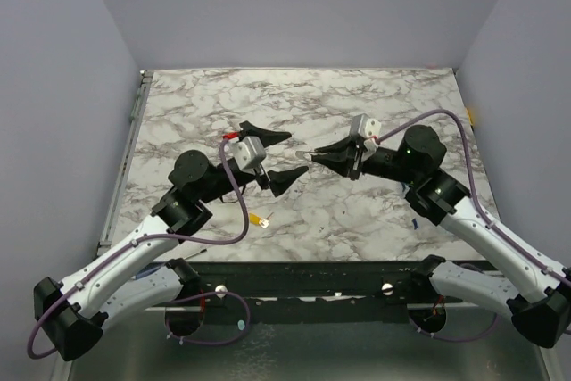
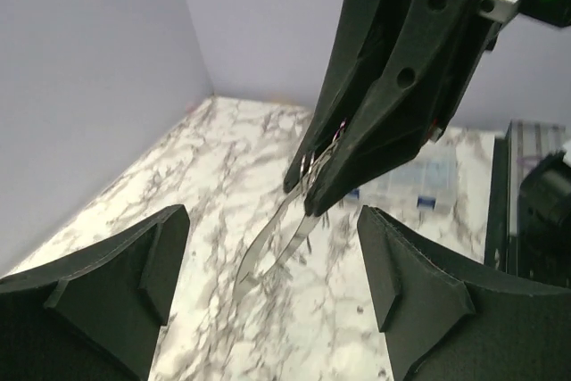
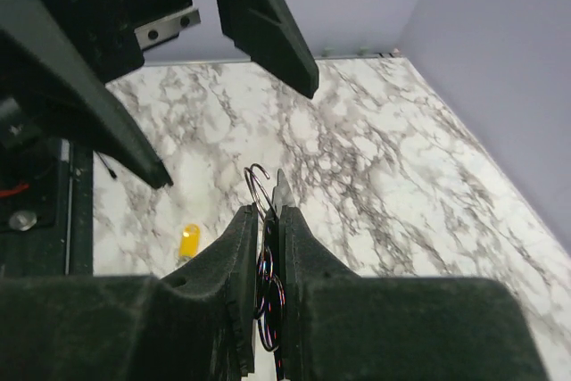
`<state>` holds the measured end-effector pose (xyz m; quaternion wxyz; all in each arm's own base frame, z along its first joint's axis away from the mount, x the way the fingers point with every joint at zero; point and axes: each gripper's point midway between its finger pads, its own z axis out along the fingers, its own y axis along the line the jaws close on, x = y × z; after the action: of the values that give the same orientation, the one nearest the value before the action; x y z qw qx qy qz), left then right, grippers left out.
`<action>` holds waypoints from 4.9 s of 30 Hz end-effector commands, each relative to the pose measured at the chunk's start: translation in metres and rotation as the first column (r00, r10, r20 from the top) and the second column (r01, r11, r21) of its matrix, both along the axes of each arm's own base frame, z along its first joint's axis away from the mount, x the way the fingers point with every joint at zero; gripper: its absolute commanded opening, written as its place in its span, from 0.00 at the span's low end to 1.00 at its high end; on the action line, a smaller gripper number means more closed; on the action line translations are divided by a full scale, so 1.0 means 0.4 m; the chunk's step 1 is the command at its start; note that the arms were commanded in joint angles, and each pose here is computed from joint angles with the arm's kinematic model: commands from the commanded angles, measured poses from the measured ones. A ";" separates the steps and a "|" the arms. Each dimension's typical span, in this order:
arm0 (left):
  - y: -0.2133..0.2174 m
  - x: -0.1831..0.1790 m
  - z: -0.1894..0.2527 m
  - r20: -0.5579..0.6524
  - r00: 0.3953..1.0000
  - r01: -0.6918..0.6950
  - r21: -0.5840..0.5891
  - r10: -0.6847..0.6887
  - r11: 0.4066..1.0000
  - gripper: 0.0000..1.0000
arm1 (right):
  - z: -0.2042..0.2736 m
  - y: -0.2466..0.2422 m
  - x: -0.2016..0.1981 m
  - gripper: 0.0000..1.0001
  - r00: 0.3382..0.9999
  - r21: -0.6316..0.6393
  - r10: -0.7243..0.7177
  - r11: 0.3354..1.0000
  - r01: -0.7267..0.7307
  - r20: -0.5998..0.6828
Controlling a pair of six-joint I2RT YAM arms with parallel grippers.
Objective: Put the keys on the keyring
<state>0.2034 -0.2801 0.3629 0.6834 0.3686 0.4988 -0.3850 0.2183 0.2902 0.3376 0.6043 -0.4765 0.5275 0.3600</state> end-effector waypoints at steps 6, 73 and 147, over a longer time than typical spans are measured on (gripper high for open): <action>0.011 -0.004 -0.144 -0.215 0.976 0.035 0.296 0.030 0.955 0.85 | -0.052 -0.091 0.043 0.01 0.943 -0.052 -0.203 0.973 0.224 0.263; 0.261 0.003 -0.858 -0.543 -0.065 -0.229 0.825 0.837 0.517 0.56 | -0.116 -0.153 0.018 0.01 0.920 -0.114 -0.278 0.941 0.318 0.275; 0.098 0.142 -0.741 -0.565 -0.053 -0.422 0.760 0.824 0.494 0.66 | -0.099 -0.177 0.005 0.01 0.887 -0.062 -0.320 0.931 0.359 0.334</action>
<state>0.2586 -0.2410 0.0705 0.3163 0.0150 0.9468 -0.0582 0.2212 0.2198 0.2860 0.6838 -0.4733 0.5377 0.1391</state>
